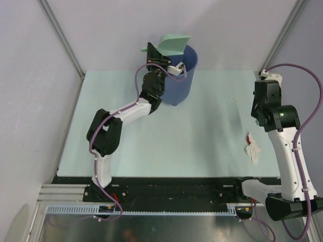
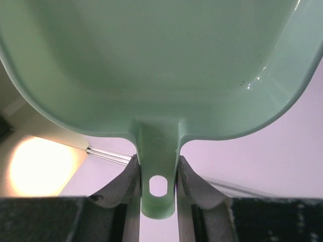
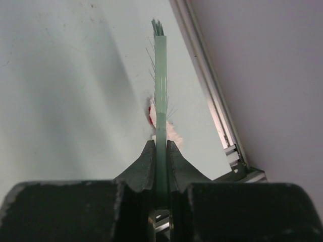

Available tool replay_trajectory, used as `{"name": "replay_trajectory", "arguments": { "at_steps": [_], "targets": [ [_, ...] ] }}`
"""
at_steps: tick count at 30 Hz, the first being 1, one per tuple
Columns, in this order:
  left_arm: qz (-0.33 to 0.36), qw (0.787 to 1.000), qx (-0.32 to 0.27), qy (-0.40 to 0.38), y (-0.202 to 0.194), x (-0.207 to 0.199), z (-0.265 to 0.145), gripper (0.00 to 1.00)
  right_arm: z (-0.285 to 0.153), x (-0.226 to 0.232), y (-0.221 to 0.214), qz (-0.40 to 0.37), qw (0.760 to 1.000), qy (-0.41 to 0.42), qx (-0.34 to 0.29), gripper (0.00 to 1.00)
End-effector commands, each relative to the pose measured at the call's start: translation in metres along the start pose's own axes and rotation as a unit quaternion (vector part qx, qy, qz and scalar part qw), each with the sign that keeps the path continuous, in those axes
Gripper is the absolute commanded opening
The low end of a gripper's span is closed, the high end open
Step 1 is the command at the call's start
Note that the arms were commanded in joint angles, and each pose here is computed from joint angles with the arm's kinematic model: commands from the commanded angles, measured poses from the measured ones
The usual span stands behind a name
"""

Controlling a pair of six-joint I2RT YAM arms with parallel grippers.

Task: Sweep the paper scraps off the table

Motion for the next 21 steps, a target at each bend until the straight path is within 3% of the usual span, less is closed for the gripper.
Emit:
{"name": "replay_trajectory", "arguments": {
  "at_steps": [1,7,10,11,13,14,15,16,17,18,21],
  "targets": [
    [0.121,0.985,-0.012,0.12,0.002,0.091,-0.01,0.0,-0.013,-0.029,0.008,-0.007,0.998,-0.064,-0.005,0.0],
    [0.101,0.985,-0.01,0.137,-0.001,0.104,-0.013,0.0,-0.008,-0.055,-0.016,-0.042,0.986,-0.151,0.06,0.0],
    [0.017,0.992,0.027,0.126,-0.019,0.114,-0.01,0.0,0.007,-0.056,-0.045,-0.107,0.97,-0.177,0.127,0.0],
    [-0.049,0.99,0.057,0.122,-0.036,0.127,-0.013,0.0,0.011,-0.057,-0.051,-0.127,0.964,-0.187,0.144,0.0],
    [-0.087,0.992,0.068,0.061,-0.044,0.118,-0.011,0.0,0.025,-0.051,-0.068,-0.159,0.953,-0.178,0.187,0.0],
    [-0.161,0.982,0.082,0.051,-0.056,0.126,-0.017,0.0,0.029,-0.047,-0.075,-0.161,0.952,-0.161,0.202,0.0],
    [-0.161,0.984,0.082,0.001,-0.057,0.113,-0.02,0.0,0.034,-0.048,-0.083,-0.164,0.948,-0.16,0.222,0.0],
    [-0.204,0.975,0.085,-0.013,-0.06,0.108,-0.024,0.0,0.043,-0.043,-0.093,-0.17,0.944,-0.148,0.239,0.0],
    [-0.194,0.976,0.088,-0.054,-0.062,0.091,-0.032,0.0,0.048,-0.04,-0.099,-0.163,0.945,-0.136,0.25,0.0],
    [-0.211,0.972,0.094,-0.051,-0.071,0.104,-0.041,0.0,0.053,-0.042,-0.106,-0.158,0.944,-0.124,0.261,0.0],
    [-0.239,0.959,0.108,-0.106,-0.083,0.089,-0.063,0.0,0.066,-0.02,-0.128,-0.159,0.94,-0.064,0.294,0.0]
  ]
}}
Point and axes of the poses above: each gripper's point midway between its finger pads, its own z axis out along the fingers, its own x axis along the line the jaws close on, y = z × x, the point moved 2 cm from there along -z, back along the fingers, and after that the axes turned 12 degrees about -z, right-handed, at the moved point
